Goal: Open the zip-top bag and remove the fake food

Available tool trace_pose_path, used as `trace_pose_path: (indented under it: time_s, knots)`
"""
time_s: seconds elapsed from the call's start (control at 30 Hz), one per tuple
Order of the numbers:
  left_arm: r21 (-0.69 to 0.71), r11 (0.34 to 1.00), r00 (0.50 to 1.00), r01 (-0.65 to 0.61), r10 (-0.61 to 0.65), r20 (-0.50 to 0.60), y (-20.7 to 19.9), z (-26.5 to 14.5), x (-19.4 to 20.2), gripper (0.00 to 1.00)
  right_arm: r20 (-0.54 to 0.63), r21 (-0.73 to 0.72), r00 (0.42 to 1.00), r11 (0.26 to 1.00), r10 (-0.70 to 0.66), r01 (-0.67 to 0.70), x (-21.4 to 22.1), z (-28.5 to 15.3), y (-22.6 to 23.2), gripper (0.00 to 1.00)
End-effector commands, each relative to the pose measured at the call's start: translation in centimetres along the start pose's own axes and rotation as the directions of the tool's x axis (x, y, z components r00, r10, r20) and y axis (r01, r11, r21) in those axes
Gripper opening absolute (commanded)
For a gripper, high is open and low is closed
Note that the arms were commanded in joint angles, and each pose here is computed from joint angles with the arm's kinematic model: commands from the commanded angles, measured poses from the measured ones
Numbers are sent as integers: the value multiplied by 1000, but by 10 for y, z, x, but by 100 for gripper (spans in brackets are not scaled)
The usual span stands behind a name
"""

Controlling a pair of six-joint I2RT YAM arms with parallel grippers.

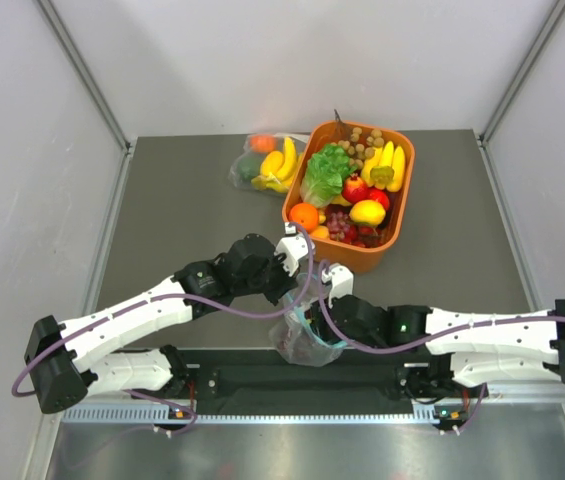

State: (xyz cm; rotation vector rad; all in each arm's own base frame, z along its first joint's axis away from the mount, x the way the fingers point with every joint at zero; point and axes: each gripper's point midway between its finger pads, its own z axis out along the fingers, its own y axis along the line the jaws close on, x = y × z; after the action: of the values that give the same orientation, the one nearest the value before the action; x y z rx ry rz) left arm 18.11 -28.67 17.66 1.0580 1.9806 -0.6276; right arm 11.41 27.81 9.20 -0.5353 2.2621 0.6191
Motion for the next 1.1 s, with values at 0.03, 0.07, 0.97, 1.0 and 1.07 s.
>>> trace_pose_path:
  time_s: [0.03, 0.07, 0.97, 1.0, 1.07]
  knots:
    - [-19, 1000, 999, -14, 15, 49, 5, -1, -16, 1, 24, -130, 1000, 991, 16, -12, -13, -18, 31, 53]
    - [-19, 1000, 999, -14, 15, 48, 5, -1, -15, 1, 23, -150, 1000, 989, 14, -10, -15, -21, 36, 52]
    - [-20, 1000, 999, -14, 14, 36, 5, 2, -13, 1, 14, -225, 995, 969, -104, 104, -26, -29, 62, 46]
    - [-22, 1000, 999, -14, 14, 36, 5, 2, -13, 1, 7, -224, 995, 970, -96, 95, -24, -26, 63, 46]
    - [-20, 1000, 999, -13, 14, 34, 5, 2, -12, 1, -33, -218, 994, 972, -102, 92, -12, -19, 61, 46]
